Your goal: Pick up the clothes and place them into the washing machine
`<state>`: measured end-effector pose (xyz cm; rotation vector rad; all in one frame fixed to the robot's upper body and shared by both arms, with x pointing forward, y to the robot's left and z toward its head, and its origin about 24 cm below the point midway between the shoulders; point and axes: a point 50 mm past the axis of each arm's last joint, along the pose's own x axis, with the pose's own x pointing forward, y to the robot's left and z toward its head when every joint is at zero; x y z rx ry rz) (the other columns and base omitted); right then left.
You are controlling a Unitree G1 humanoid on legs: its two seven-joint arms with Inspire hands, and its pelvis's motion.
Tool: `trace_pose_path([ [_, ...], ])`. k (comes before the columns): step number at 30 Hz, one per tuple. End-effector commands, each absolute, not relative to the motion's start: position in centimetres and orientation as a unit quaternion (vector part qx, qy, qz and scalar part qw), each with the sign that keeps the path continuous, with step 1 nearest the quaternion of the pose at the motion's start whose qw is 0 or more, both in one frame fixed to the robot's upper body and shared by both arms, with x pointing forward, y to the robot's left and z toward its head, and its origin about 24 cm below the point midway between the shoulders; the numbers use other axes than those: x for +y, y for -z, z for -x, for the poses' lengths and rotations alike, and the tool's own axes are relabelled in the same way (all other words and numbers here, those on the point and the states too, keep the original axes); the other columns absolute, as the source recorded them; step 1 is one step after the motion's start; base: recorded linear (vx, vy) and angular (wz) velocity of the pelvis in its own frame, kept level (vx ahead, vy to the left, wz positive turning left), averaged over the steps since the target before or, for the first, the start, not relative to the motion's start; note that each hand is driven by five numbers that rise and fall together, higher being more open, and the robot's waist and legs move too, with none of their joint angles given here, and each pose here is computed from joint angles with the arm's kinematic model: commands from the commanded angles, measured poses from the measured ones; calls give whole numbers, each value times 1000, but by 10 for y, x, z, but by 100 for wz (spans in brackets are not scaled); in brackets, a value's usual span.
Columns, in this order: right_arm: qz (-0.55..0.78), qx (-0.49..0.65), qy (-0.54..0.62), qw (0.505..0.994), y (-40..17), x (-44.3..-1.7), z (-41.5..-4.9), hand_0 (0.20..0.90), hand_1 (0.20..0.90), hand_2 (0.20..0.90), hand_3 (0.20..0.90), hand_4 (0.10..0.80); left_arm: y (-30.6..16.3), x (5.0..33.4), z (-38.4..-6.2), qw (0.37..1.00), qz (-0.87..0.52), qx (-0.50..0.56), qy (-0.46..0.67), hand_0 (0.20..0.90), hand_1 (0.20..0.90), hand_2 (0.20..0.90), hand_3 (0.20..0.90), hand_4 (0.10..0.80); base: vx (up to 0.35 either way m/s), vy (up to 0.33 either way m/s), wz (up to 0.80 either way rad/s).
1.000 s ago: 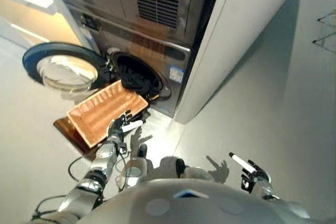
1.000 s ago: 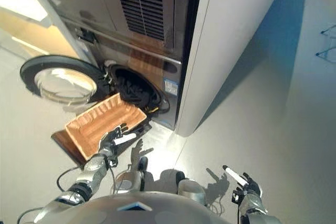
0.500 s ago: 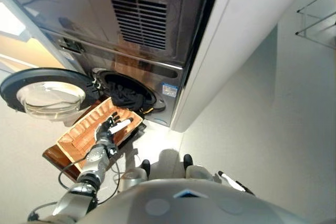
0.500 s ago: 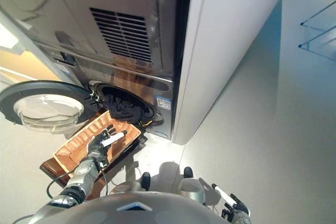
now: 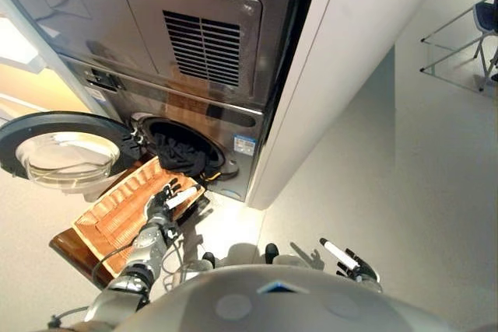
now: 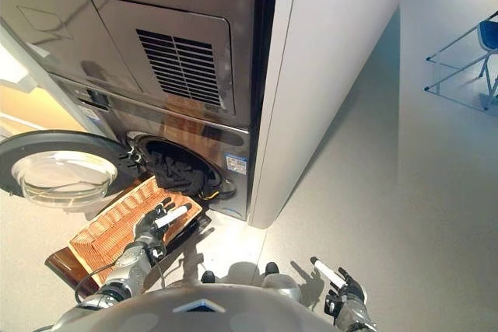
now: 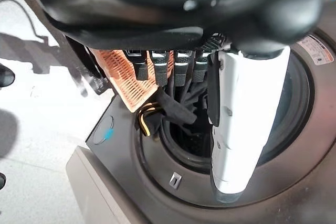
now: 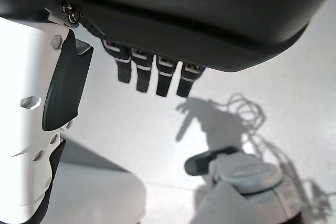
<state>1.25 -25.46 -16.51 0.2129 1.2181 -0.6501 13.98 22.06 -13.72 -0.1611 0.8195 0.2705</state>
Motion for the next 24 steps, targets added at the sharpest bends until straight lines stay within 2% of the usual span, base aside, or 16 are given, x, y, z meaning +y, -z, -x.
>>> trace_pose_path([
  [1, -60, 563, 322, 759, 158, -279, -2, 900, 900, 900, 900, 800, 112, 234, -185, 934, 89, 311, -151, 900, 900, 900, 900, 800, 64, 11, -1],
  [12, -53, 576, 300, 759, 161, -269, -2, 900, 900, 900, 900, 800, 105, 244, -192, 898, 259, 250, -251, 900, 900, 900, 900, 800, 50, -6, 1],
  [20, -59, 579, 290, 760, 163, -262, -3, 900, 900, 900, 900, 800, 91, 248, -209, 877, 349, 186, -273, 900, 900, 900, 900, 800, -2, -35, 2],
  [23, -66, 560, 294, 772, 163, -260, -17, 900, 900, 900, 900, 800, 64, 254, -240, 875, 376, 114, -284, 900, 900, 900, 900, 800, -193, -96, 7],
  [24, -67, 559, 294, 772, 163, -259, -18, 900, 900, 900, 900, 800, 64, 254, -241, 875, 376, 113, -284, 900, 900, 900, 900, 800, -278, -98, 18],
])
